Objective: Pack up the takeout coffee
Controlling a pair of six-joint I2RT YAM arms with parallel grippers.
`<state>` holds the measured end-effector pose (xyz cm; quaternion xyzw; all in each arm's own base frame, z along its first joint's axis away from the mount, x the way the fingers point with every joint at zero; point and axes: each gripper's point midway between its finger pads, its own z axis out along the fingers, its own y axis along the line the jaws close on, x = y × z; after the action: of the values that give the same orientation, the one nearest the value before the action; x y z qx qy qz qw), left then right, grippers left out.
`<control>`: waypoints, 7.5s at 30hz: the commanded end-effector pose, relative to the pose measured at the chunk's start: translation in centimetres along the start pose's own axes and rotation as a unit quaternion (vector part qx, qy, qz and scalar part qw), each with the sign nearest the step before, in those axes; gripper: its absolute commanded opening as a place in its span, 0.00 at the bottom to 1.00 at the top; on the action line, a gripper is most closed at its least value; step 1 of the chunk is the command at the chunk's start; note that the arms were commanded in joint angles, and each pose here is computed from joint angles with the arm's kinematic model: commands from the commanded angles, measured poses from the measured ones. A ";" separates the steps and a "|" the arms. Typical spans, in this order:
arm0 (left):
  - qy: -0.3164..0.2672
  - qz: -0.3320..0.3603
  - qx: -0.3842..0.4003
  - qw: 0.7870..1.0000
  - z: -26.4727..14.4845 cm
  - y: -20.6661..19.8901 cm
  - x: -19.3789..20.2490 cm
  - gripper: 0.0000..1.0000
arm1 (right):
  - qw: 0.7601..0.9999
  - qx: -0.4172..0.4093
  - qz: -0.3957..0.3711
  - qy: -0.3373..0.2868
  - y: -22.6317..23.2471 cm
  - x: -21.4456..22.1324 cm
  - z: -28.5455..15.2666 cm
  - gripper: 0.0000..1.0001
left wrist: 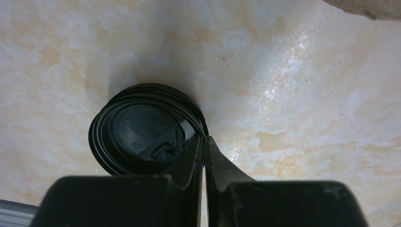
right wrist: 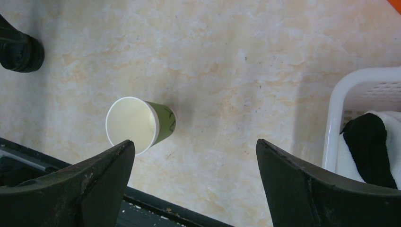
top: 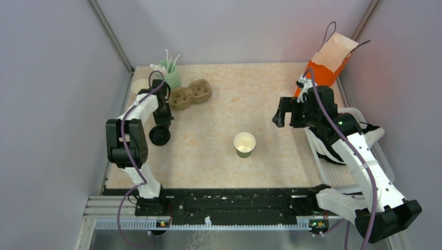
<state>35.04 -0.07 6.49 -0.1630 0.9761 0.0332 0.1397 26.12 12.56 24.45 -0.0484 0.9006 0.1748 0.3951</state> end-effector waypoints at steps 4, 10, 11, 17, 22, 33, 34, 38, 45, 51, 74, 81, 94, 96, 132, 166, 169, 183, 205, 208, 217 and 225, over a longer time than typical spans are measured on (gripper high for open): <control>-0.019 0.002 0.001 1.000 -1.4 0.0 -1.4 0.03 | 1.000 -0.014 -0.010 -0.014 0.6 -0.5 0.0 0.98; -0.029 0.001 -0.003 1.000 -2.8 0.3 -1.8 0.00 | 1.000 -0.015 -0.009 -0.013 0.6 -0.4 0.0 0.98; -0.029 0.001 -0.004 1.000 -2.9 0.4 -1.8 0.00 | 1.000 -0.016 -0.009 -0.013 0.7 -0.4 0.0 0.98; -0.032 0.003 -0.018 0.999 -3.5 1.1 -1.6 0.00 | 1.000 -0.017 -0.008 -0.014 0.7 -0.4 0.1 0.98; -0.028 0.011 -0.027 0.999 -3.7 1.5 -1.7 0.00 | 1.000 -0.019 -0.009 -0.014 0.8 -0.4 0.1 0.98; -0.048 -0.005 -0.025 0.999 -7.5 2.1 -2.4 0.00 | 1.000 -0.021 -0.008 -0.015 0.8 -0.4 0.1 0.98; -0.050 -0.007 -0.024 0.998 -8.0 2.1 -2.5 0.00 | 1.000 -0.021 -0.008 -0.015 0.9 -0.5 0.1 0.98; -0.072 -0.013 -0.012 0.997 -9.8 2.0 -3.0 0.00 | 1.000 -0.023 -0.009 -0.012 0.9 -0.5 0.1 0.98; -0.024 0.021 0.002 1.000 -6.3 1.1 -1.6 0.28 | 0.999 -0.030 0.001 -0.011 1.2 -0.2 -0.2 0.98; -0.003 0.044 0.010 0.999 -3.4 0.6 -1.3 0.40 | 1.000 -0.028 0.006 -0.013 1.2 -0.3 -0.2 0.98; 0.035 0.031 -0.003 0.999 -0.1 1.6 -0.5 0.24 | 1.000 -0.025 -0.003 -0.004 1.1 -0.3 0.4 0.98; 0.037 0.031 0.001 0.999 0.1 1.5 -0.4 0.25 | 1.000 -0.025 -0.003 -0.002 1.0 -0.1 0.5 0.98; 0.044 0.033 0.005 0.998 0.4 1.4 0.1 0.24 | 1.000 -0.025 0.000 -0.001 1.0 0.0 0.4 0.98; 0.045 0.034 0.006 0.998 0.5 1.3 0.1 0.23 | 1.000 -0.026 0.000 -0.002 1.0 0.0 0.4 0.98; 0.012 0.026 0.015 0.999 -3.1 1.9 -1.6 0.01 | 1.000 -0.028 0.000 -0.002 1.1 0.1 0.6 0.98; 0.036 -0.045 0.163 0.985 -2.1 3.1 -1.6 0.05 | 1.000 -0.030 -0.004 0.002 1.1 0.1 0.9 0.98; 0.037 -0.049 0.169 0.984 -2.0 3.0 -1.5 0.05 | 1.000 -0.031 -0.005 0.003 1.2 0.2 0.9 0.98; 0.029 -0.066 0.138 0.988 -3.5 4.4 -1.6 0.00 | 0.999 -0.033 -0.006 0.003 1.2 0.0 1.0 0.98; -0.042 -0.078 0.095 0.992 -9.4 5.5 -3.8 0.00 | 0.999 -0.041 -0.004 0.002 1.5 0.1 1.0 0.98; -0.055 -0.087 0.102 0.989 -10.7 5.1 -3.7 0.00 | 0.999 -0.042 -0.006 0.002 1.6 0.0 0.9 0.98; -0.144 -0.003 0.477 0.867 -26.0 -12.5 -1.7 0.00 | 0.993 -0.120 0.001 0.021 4.7 -0.6 0.4 0.99; -0.114 0.079 0.726 0.673 -38.3 -21.8 4.8 0.00 | 0.947 -0.321 0.012 -0.022 12.2 -4.6 -3.9 0.98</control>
<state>30.26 -22.40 34.63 0.0003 0.7840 -0.5296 0.3239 24.83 18.35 25.92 -0.1053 0.8763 0.3273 0.3375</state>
